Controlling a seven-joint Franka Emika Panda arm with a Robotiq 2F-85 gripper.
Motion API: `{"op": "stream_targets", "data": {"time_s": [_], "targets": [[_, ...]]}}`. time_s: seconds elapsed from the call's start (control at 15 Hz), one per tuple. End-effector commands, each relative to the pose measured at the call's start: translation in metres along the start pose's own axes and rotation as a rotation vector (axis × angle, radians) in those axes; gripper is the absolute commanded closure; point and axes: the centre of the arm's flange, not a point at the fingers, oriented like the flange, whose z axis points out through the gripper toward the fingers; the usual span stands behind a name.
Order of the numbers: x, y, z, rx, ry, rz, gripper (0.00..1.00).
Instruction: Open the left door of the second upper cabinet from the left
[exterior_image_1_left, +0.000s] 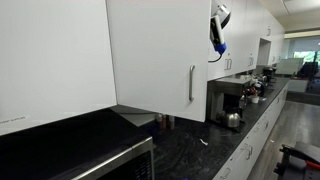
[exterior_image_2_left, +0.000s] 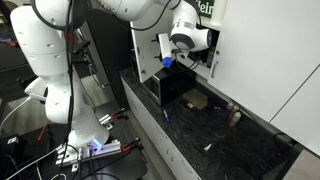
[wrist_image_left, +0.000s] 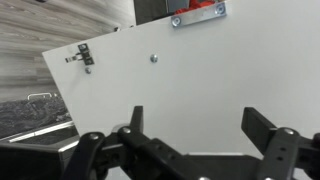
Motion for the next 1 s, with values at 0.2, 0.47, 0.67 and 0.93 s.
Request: {"op": "stream_targets", "data": {"time_s": [0.2,0.47,0.67,0.93], "targets": [[-0.021,0.024,-0.049,-0.211,0.190,0.066,0.00],[-0.035,0.027,-0.073,-0.447,0.217,0.085,0.00],[-0.045,0.019,-0.074,-0.627,0.178,0.076,0.00],[-0.061,0.003,-0.061,-0.857,0.095,0.029,0.00]]}}
